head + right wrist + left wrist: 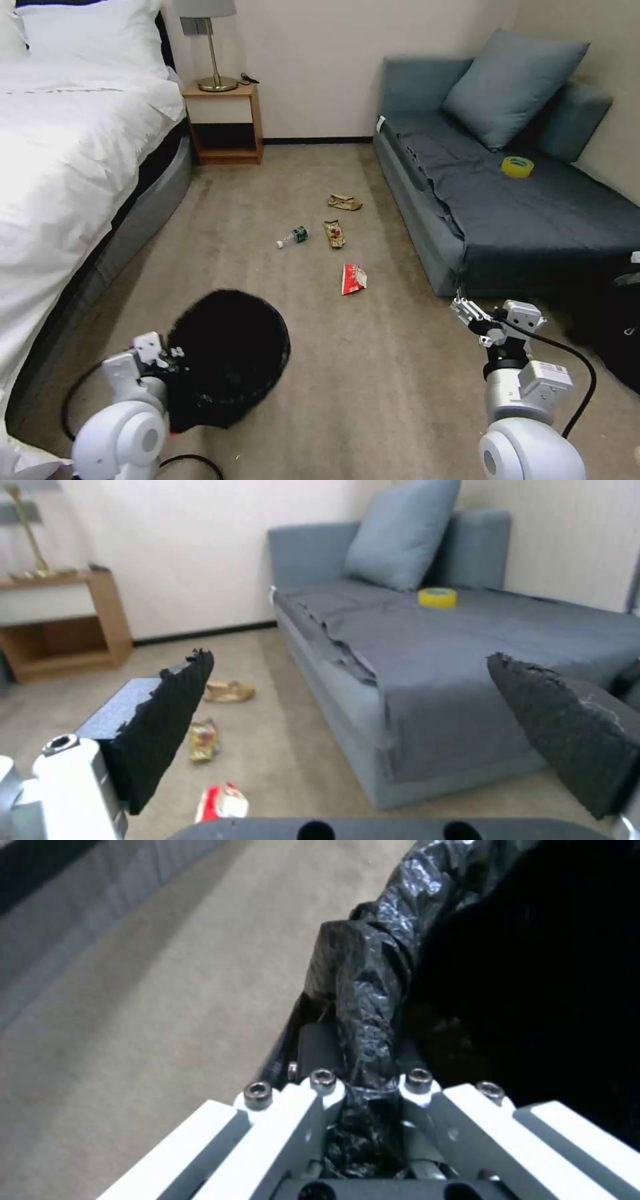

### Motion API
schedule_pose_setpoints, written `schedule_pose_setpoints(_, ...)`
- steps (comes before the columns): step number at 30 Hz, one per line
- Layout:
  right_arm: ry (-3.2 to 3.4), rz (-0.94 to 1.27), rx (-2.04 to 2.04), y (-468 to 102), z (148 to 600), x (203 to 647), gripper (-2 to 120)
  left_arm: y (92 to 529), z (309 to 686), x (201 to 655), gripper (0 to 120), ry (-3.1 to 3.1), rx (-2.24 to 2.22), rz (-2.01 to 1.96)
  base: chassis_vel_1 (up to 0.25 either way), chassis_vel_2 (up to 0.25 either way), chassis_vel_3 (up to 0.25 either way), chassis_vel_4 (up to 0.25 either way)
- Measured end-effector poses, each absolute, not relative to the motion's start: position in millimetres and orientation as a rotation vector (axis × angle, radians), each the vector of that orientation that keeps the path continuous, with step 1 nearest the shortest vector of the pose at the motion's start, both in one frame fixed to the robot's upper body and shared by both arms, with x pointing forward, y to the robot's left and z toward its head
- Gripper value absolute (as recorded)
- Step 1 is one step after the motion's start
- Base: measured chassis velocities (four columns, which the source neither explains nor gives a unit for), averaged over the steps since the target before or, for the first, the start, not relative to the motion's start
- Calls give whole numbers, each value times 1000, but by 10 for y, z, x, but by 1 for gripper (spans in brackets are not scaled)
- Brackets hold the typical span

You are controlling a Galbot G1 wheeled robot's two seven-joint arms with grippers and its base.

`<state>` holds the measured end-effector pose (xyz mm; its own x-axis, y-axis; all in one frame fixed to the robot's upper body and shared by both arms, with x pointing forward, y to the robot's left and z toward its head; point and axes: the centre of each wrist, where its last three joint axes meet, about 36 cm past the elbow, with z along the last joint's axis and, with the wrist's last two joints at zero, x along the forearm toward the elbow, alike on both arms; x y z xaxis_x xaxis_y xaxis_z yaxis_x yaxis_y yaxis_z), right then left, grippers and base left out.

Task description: Pick up the trash bin, then pick up the garbage on the floor and place it into the trash bin.

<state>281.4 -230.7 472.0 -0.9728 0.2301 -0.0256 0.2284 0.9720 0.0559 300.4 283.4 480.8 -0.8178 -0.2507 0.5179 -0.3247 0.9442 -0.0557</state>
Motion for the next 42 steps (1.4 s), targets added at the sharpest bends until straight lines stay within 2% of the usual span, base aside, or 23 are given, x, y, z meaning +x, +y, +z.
schedule_pose_setpoints(5, 3026, 122, 304, -2290, 4662, 2825, 100, 2830, 4910, 2897, 3, -2600, 429, 179, 0, 0, 0, 0)
schedule_pose_setpoints(27, 2981, 101, 111, -2314, 4491, 2801, 100, 2788, 4858, 2820, 3, -2577, 458, 196, -5, 6, 7, -8)
schedule_pose_setpoints(42, 2980, 60, 108, -2312, 4469, 2768, 100, 2804, 4849, 2834, 3, -2578, 461, 204, -184, 185, 199, -198)
